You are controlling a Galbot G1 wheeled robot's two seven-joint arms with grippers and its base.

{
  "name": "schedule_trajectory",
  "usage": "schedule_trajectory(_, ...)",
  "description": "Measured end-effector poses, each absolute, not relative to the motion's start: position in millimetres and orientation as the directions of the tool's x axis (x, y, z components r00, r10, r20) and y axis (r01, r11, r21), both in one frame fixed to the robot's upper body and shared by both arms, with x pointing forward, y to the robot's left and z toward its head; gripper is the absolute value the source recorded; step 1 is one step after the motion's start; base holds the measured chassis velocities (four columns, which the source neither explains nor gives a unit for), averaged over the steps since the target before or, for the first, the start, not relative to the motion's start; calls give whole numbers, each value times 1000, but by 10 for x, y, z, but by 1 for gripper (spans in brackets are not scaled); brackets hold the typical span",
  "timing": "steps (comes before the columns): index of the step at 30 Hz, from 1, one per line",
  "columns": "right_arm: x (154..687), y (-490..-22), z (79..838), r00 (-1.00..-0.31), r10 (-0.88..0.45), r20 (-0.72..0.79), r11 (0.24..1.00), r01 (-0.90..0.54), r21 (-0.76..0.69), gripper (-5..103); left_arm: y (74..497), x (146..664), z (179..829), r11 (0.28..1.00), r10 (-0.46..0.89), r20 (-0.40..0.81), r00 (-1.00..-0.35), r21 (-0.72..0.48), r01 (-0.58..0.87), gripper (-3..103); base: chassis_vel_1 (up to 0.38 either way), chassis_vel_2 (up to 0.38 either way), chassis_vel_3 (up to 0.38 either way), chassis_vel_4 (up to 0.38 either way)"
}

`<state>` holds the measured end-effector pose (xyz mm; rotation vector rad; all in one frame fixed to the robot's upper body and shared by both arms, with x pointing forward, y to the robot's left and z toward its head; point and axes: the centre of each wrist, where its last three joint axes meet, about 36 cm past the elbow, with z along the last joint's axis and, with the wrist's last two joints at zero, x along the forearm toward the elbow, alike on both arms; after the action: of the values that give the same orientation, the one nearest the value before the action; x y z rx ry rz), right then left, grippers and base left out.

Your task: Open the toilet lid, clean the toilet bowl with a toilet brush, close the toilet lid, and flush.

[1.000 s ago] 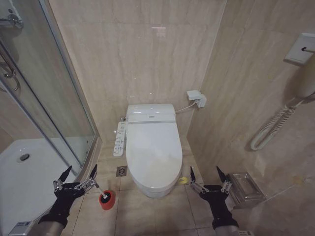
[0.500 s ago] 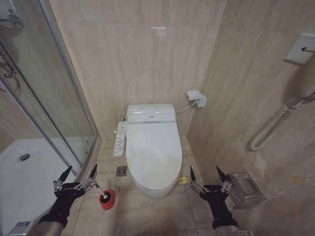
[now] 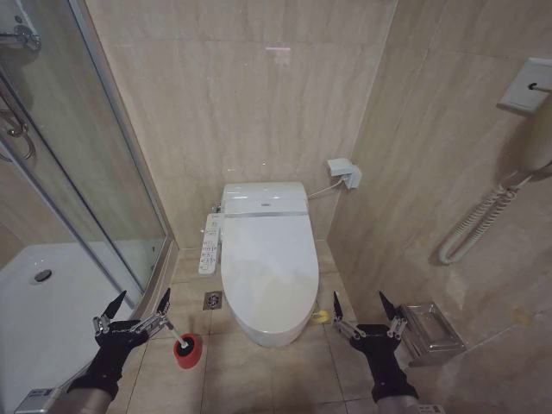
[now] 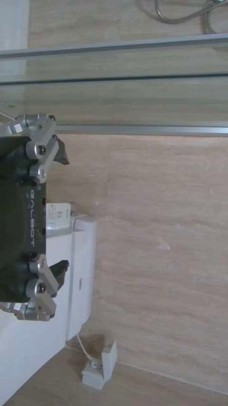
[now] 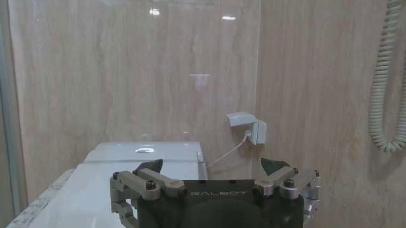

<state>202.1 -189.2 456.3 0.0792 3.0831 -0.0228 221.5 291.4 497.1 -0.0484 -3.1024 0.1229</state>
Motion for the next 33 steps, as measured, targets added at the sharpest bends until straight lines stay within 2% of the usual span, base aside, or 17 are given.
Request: schedule_trajectory(33, 2021, -1892, 4563, -997, 51, -58, 999, 52, -13, 100, 2914, 2215, 4971, 996, 33, 35, -999, -80, 30, 98, 0, 0, 0, 0)
